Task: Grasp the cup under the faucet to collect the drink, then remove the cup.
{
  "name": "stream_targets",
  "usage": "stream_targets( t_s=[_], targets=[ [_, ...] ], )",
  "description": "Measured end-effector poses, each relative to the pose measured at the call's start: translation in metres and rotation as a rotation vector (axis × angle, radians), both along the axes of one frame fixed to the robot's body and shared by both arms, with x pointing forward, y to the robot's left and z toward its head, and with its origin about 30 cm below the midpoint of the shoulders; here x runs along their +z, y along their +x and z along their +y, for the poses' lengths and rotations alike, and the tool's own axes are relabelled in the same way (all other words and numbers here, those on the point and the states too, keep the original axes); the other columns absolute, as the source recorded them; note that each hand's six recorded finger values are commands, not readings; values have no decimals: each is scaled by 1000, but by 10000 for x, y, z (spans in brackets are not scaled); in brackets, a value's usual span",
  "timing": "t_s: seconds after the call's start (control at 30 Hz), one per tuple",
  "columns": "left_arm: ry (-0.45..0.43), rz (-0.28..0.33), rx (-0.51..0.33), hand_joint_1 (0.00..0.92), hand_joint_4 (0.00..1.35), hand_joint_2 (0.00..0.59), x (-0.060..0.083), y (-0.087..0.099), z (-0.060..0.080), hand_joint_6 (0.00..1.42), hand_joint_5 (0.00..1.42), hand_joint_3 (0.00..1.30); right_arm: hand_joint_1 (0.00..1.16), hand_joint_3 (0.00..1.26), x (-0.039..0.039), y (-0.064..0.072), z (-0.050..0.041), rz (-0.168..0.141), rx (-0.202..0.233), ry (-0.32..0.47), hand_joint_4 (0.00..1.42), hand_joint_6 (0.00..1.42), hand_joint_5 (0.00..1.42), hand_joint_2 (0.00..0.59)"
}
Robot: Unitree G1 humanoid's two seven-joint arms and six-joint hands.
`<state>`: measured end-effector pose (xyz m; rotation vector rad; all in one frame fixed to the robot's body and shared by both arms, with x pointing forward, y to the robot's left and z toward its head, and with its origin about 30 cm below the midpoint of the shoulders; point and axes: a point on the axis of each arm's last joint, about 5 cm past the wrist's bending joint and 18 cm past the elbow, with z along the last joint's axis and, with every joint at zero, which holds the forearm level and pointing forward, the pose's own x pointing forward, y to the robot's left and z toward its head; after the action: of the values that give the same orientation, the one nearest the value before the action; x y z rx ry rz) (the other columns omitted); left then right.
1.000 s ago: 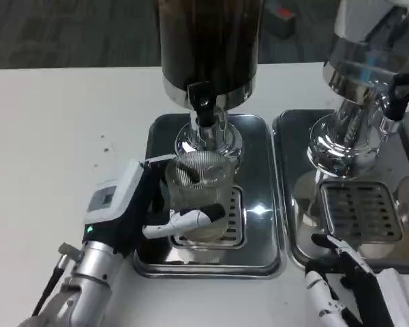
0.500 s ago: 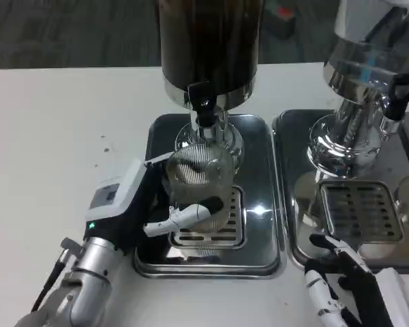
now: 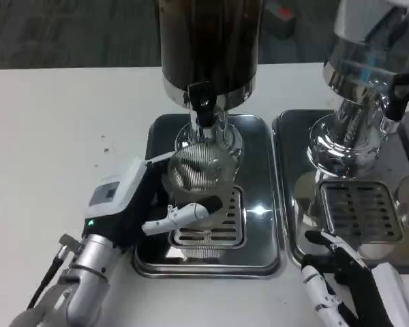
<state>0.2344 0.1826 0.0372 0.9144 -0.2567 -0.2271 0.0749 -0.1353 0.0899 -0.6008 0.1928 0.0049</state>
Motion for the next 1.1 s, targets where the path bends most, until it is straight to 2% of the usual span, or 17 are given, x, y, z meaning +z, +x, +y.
stream_targets(
  t_s=[0.27,1.1],
  targets=[
    [0,2,-8,40,534,49,23,-6,33,1105,768,487,159,238,-31,0,4,15,3,-1,109,264,104,456],
    [-30,30,-24,16,507,39,67,-114,177,1077,737,463,168,258,-27,64,-5,-3,9,13,109,265,111,459]
  ],
)
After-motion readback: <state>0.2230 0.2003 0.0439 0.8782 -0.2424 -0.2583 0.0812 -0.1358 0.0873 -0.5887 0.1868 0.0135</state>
